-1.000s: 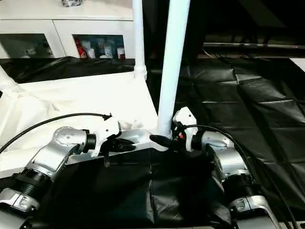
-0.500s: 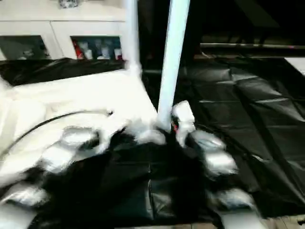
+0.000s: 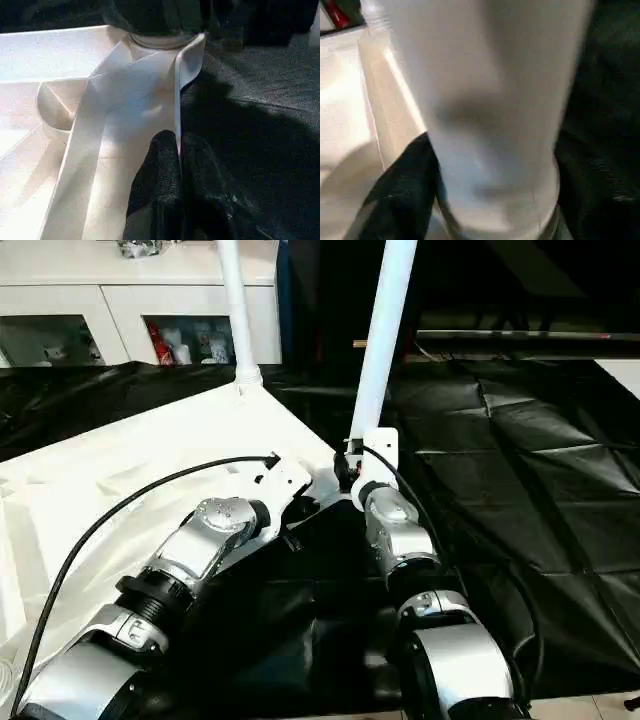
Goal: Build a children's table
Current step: Rotate leg to tighten
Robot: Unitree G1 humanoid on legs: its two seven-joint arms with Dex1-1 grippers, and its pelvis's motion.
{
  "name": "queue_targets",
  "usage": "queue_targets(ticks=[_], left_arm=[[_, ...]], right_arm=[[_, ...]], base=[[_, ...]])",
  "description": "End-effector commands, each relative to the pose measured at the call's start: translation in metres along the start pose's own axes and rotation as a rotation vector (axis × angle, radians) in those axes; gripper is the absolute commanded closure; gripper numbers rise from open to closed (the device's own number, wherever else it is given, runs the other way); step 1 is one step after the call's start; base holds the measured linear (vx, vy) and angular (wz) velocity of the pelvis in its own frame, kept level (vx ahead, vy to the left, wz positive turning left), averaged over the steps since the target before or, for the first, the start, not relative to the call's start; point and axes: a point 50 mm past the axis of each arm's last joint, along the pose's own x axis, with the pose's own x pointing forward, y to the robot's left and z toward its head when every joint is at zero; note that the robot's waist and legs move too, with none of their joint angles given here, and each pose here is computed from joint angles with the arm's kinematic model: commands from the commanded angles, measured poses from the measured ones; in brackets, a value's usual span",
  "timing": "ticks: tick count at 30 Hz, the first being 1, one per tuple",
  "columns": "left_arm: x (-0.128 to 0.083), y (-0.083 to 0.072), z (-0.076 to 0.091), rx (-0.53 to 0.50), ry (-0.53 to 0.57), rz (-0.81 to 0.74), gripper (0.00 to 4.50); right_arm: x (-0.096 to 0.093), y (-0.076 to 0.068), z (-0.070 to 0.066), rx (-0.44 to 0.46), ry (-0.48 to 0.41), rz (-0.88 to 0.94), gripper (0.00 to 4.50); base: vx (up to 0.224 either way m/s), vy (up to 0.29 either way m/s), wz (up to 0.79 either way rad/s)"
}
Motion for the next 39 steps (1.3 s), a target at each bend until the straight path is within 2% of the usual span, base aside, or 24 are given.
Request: queue_targets(ticks=[1,3,7,8,10,12,13,15,16,19,30,35,39], left_arm=[[-0.008,0.007,0.006,-0.005,-0.101,0.02,4.5],[-0.011,0.009,0.006,0.003,-0.12,0.008,4.5],[-0.02,0.012,-0.001,0.023,-0.13,-0.04,4.5],[-0.026,0.015,-0.005,0.038,-0.137,-0.078,4.5],[-0.032,0.016,-0.009,0.05,-0.138,-0.115,4.5],[-0.034,0.017,-0.01,0.054,-0.135,-0.129,4.5],[-0.04,0.018,-0.013,0.058,-0.135,-0.165,4.5],[-0.043,0.018,-0.014,0.06,-0.136,-0.181,4.5],[-0.048,0.019,-0.015,0.076,-0.142,-0.219,4.5],[-0.055,0.019,-0.013,0.081,-0.168,-0.276,4.5],[-0.061,0.015,-0.009,0.081,-0.193,-0.351,4.5],[-0.065,0.009,-0.012,0.083,-0.179,-0.409,4.5],[-0.066,0.009,-0.016,0.106,-0.157,-0.408,4.5]], right_arm=[[-0.003,-0.01,-0.011,0.031,0.041,-0.025,1.03],[-0.002,-0.01,-0.006,0.017,0.023,0.0,0.77],[-0.006,-0.011,0.002,-0.125,-0.024,0.175,0.77],[-0.012,-0.018,0.005,-0.182,-0.039,0.275,0.77],[-0.018,-0.024,0.005,-0.236,-0.042,0.36,0.77],[-0.021,-0.026,0.004,-0.259,-0.041,0.391,0.77],[-0.031,-0.031,0.003,-0.306,-0.034,0.496,0.77],[-0.036,-0.032,0.003,-0.324,-0.031,0.548,0.77],[-0.049,-0.035,0.001,-0.357,-0.006,0.682,0.77],[-0.064,-0.036,0.0,-0.365,0.028,0.816,0.77],[-0.061,-0.026,0.006,-0.369,-0.001,0.819,0.77],[-0.053,-0.03,0.008,-0.416,-0.005,0.737,0.77],[-0.054,-0.028,0.008,-0.413,-0.013,0.749,0.77]], base=[[0.0,0.0,0.0],[0.0,0.0,0.0],[0.0,0.0,0.0],[0.0,0.0,0.0],[0.0,0.0,0.0],[0.0,0.0,0.0],[0.0,0.0,0.0],[0.0,0.0,0.0],[0.0,0.0,0.0],[0.0,0.0,0.0],[0.0,0.0,0.0],[0.0,0.0,0.0],[0.0,0.0,0.0]])
